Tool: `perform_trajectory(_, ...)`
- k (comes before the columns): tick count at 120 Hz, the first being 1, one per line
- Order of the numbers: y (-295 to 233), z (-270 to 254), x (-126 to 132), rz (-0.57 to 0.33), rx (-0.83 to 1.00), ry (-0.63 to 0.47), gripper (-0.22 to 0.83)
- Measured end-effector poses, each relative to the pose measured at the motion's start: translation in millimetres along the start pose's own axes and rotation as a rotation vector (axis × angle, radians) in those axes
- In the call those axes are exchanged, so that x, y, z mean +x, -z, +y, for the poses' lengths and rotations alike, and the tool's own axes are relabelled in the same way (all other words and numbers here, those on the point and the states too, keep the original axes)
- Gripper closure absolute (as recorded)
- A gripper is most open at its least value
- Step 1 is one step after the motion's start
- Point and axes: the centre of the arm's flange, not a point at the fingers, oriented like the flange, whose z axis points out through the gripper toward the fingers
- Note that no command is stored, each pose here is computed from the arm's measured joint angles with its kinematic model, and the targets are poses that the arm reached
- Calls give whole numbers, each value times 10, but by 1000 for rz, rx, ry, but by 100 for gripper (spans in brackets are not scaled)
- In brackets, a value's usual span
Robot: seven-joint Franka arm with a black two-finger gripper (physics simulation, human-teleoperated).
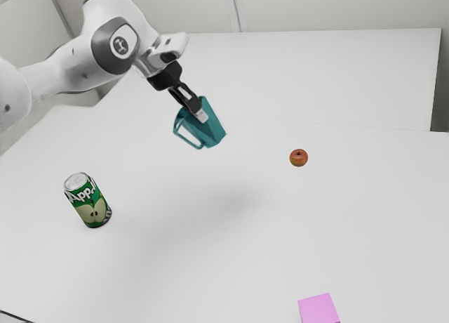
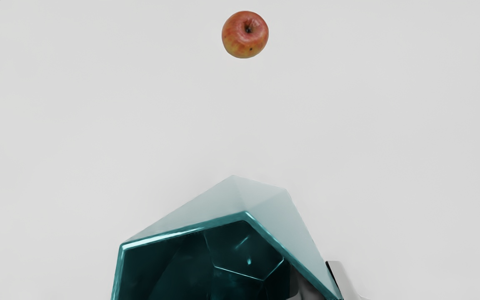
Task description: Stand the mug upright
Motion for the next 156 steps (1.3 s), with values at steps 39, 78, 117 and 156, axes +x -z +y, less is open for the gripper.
perform_trajectory(39,-1014,-200,-906,-365,173,139,79)
perform_trajectory(78,-1430,234,-1058,-304,203,255,79)
perform_trajectory(117,-1767,768,-723,-229,220,237,79)
perform_trajectory(156,-1740,300,-888,-207,242,413,59)
